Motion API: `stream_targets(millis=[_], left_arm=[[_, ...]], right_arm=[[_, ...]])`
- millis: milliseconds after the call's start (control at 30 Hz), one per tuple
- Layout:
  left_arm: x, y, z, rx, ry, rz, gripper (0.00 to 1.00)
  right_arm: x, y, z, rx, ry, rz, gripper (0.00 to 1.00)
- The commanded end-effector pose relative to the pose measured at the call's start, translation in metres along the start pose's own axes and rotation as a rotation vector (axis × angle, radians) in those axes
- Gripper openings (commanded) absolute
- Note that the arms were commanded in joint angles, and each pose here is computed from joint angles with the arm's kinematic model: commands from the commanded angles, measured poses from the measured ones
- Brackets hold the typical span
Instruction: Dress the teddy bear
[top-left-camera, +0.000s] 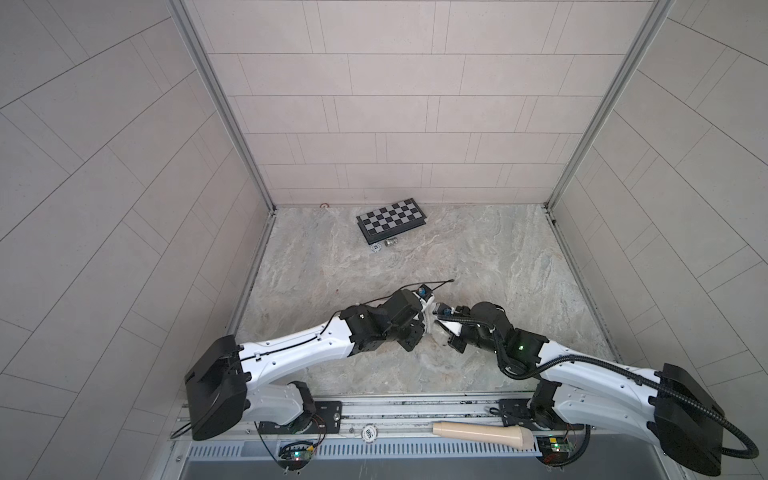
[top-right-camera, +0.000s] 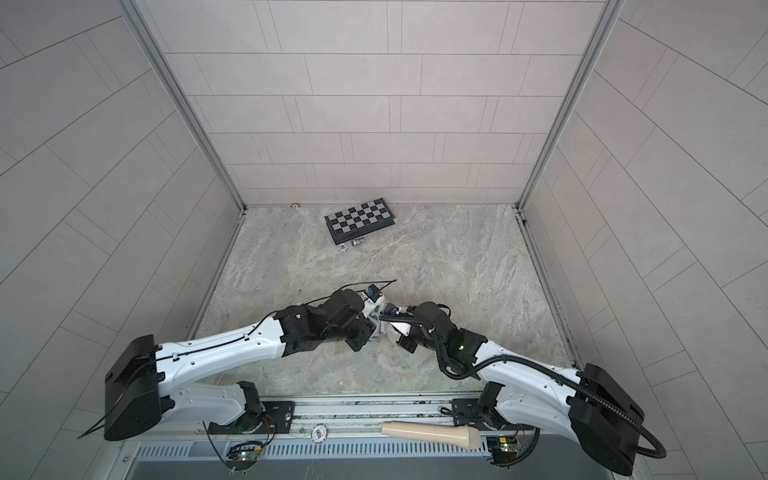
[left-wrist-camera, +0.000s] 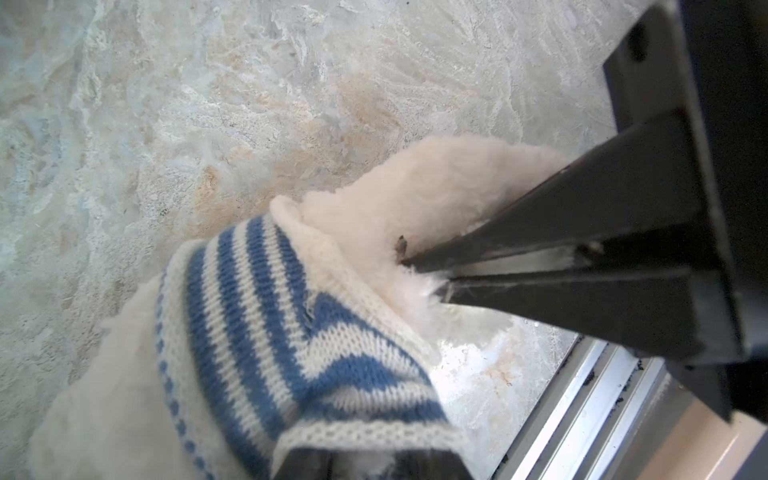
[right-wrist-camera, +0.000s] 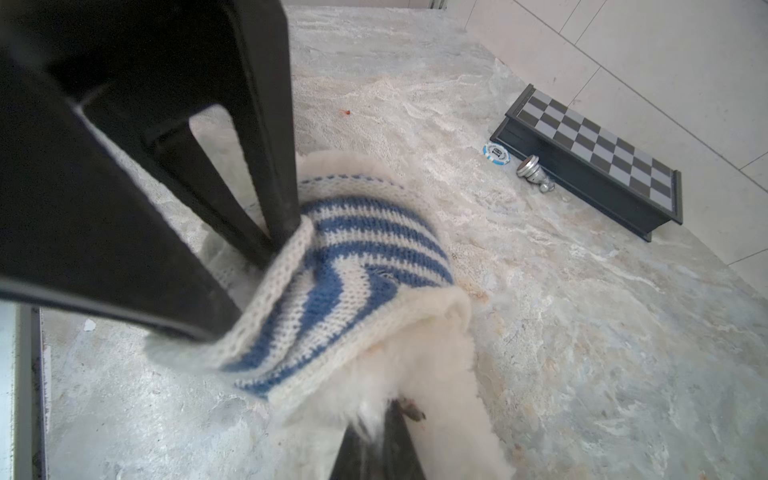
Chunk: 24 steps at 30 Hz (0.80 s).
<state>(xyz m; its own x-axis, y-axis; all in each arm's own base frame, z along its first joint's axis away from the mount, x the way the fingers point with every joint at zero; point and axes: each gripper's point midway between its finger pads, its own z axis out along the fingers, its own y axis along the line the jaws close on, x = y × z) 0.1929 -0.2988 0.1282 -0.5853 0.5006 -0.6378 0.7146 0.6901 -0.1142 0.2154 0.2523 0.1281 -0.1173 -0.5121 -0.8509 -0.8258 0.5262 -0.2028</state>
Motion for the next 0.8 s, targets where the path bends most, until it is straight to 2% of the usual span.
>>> stream_targets(millis=[0,300,433,600,767], left_arm=[[0.002,0.009,0.011,-0.05,-0.024,-0.007,0.32],[0.007,0.016,0.029,-0.074,-0.043,-0.043,0.29],[0.005,0.012,0.034,-0.05,-0.059,-0.052,0.19],[0.003,0.014,0.039,-0.033,-0.077,-0.084,0.12],[-0.004,0.016,0.034,0.022,-0.127,-0.157,0.0]], right_arm=[[-0.034,0.002,-0.004,-0.021,-0.147,0.027,0.0],[-0.034,0.005,-0.004,-0.032,-0.176,0.066,0.0],[-0.035,0.006,-0.004,-0.042,-0.19,0.08,0.0],[-0.037,0.007,-0.004,-0.045,-0.21,0.095,0.0],[-0.037,0.008,-0.006,-0.048,-0.215,0.088,0.0]])
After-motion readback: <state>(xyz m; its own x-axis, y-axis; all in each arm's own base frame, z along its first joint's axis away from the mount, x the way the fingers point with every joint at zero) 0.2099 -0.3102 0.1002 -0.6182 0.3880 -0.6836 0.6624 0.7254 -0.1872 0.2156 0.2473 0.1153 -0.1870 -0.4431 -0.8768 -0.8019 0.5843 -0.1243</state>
